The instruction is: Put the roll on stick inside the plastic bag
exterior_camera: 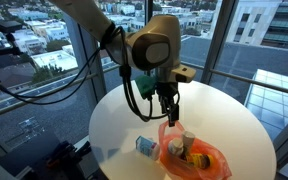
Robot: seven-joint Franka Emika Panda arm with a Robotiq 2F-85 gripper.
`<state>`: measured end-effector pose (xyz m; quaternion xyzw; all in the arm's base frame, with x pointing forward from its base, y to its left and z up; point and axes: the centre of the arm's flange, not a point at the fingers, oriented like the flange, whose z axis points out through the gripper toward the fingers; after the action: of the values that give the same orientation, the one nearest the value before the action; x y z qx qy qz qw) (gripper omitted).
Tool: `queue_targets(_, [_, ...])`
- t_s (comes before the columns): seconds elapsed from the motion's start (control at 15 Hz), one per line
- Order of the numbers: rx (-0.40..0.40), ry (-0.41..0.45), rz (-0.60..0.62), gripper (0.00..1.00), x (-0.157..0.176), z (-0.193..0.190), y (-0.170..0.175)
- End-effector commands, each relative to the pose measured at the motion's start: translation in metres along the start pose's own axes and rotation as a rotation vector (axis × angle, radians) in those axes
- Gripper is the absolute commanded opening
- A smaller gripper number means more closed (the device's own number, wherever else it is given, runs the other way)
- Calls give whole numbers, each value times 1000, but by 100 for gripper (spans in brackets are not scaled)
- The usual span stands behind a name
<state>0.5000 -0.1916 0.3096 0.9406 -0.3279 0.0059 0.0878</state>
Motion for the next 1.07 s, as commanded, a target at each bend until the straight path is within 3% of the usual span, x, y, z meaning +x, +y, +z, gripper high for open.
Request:
queue_targets(0.0, [-11,-92,-35,100,-28,-34,-4])
queue_targets(0.47, [-28,-210,-206,100,-69,-90,-8])
queue_targets(0.67, [-5,-190,-354,100,-80,-116,-9])
queue_targets(1.0, [106,-151,-581,100,-101,-160,-9])
